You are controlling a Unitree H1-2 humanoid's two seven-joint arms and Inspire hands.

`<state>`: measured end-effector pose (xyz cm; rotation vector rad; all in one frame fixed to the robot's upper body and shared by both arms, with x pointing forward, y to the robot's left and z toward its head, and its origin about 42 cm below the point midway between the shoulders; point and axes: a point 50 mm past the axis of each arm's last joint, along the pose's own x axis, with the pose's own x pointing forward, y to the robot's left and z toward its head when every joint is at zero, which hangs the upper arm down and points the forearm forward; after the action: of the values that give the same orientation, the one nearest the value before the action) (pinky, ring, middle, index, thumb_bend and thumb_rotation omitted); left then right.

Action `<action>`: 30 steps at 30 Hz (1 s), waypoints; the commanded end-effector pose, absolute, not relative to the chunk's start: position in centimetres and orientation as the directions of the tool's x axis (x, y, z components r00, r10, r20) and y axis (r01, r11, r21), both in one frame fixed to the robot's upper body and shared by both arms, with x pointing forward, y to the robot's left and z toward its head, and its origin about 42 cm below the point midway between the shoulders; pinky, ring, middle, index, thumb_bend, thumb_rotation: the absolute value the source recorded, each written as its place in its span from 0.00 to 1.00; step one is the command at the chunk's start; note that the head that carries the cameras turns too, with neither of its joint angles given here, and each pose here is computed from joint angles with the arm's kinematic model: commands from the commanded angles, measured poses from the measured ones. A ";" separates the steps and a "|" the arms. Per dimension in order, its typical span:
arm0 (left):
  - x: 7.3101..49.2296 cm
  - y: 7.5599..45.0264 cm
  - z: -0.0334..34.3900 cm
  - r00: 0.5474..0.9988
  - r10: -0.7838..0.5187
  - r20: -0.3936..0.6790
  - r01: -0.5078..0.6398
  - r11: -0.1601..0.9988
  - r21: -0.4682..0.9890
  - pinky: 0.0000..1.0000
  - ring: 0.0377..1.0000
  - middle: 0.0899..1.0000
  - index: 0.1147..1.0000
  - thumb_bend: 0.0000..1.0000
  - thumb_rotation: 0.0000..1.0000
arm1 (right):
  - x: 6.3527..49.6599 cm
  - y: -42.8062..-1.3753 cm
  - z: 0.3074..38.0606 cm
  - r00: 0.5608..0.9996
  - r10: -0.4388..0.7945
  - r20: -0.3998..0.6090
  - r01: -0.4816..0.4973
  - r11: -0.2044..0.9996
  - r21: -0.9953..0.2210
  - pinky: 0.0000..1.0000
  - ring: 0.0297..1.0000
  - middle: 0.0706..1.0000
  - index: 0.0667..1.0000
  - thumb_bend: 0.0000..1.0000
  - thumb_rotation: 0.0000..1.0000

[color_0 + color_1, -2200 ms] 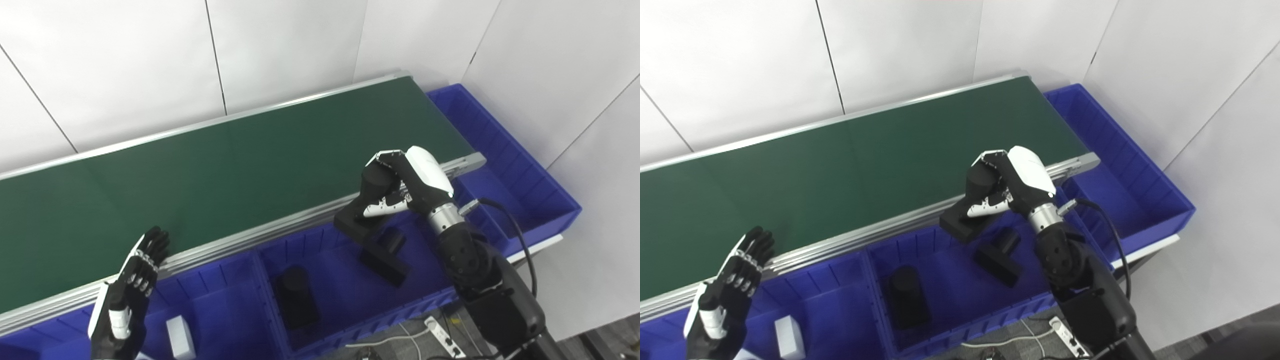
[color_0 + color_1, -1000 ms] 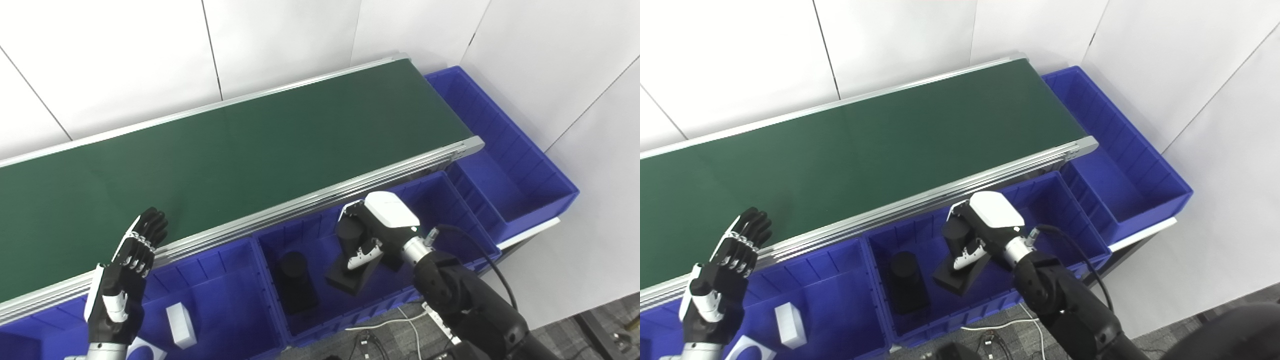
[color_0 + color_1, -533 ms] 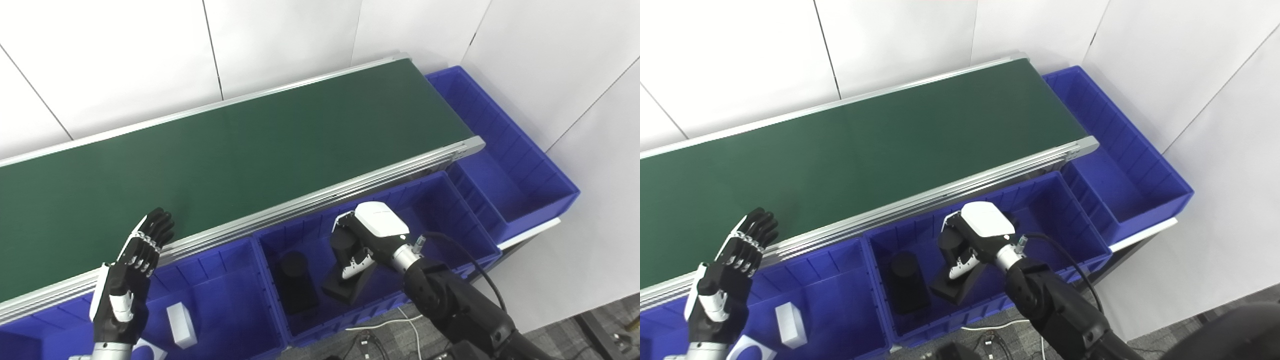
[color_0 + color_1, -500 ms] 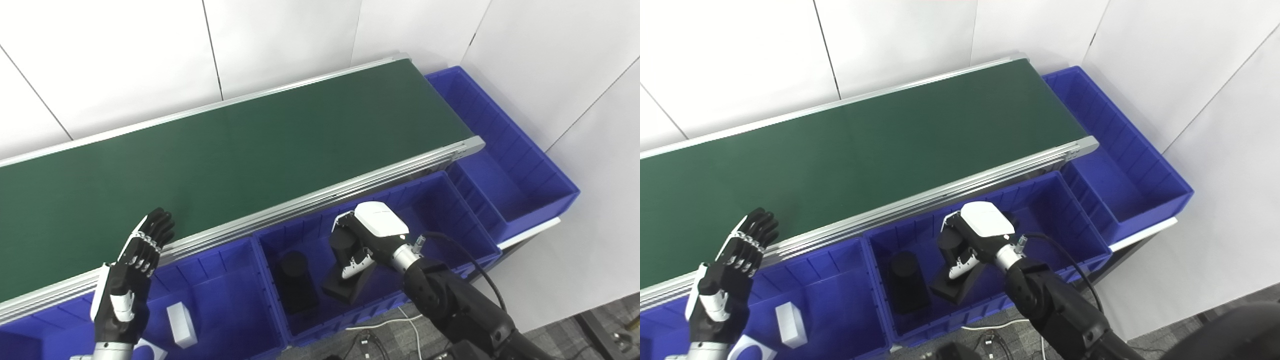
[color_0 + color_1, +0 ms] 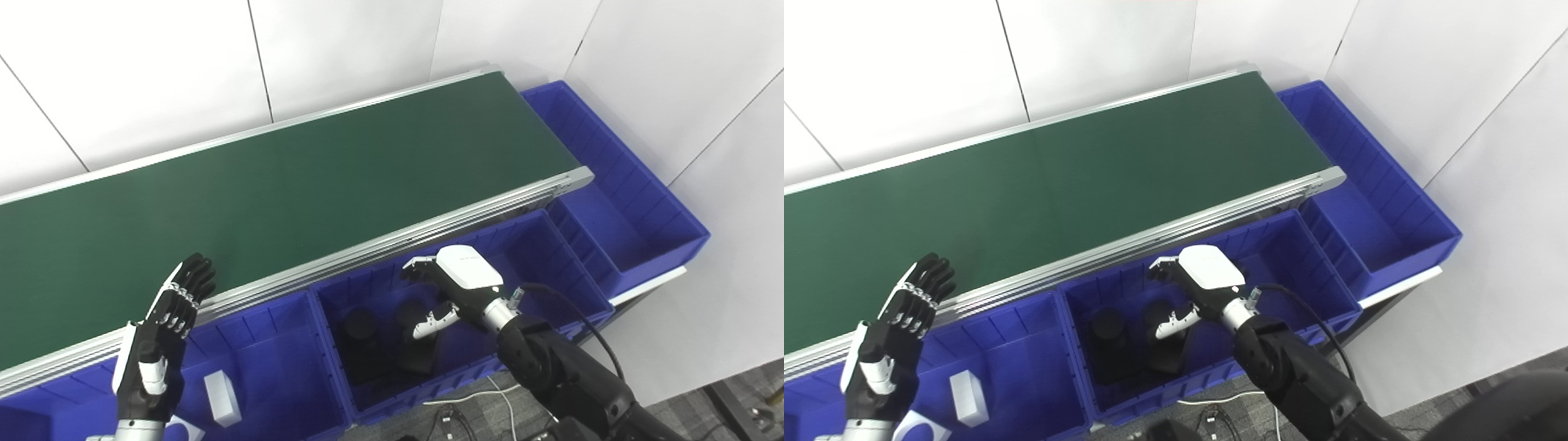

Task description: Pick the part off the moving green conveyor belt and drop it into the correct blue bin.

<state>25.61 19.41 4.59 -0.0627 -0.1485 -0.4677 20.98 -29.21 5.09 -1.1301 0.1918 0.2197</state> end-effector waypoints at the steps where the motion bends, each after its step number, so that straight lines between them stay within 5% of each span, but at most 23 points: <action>1: 26.0 19.3 5.9 0.867 -0.445 0.222 0.454 0.891 0.016 0.89 0.90 0.90 0.88 0.85 1.00 | 21.5 -29.2 6.4 0.973 0.137 -0.187 -0.227 0.404 -0.886 0.55 0.68 0.73 0.70 0.97 0.37; 16: 25.8 19.2 5.6 0.866 -0.453 0.212 0.459 0.888 0.022 0.89 0.90 0.89 0.88 0.85 1.00 | 21.0 -28.8 7.1 0.976 0.165 -0.144 -0.204 0.437 -0.876 0.51 0.64 0.71 0.69 0.96 0.38; 23: 24.5 17.9 5.9 0.869 -0.447 0.213 0.450 0.892 0.034 0.87 0.88 0.87 0.85 0.81 1.00 | 18.7 -26.6 9.9 0.991 0.135 0.012 -0.085 0.685 -0.724 0.46 0.58 0.69 0.69 0.91 0.51; 30: 23.5 16.2 6.4 0.862 -0.454 0.224 0.461 0.887 0.023 0.96 0.94 0.91 0.89 0.78 1.00 | 17.4 -23.6 11.6 0.975 0.178 0.130 -0.072 0.815 -0.575 0.47 0.58 0.72 0.70 0.79 0.63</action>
<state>23.42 16.79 5.44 -0.0182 -0.1723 -0.4879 17.46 -24.06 10.10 -0.6489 -0.0800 0.1337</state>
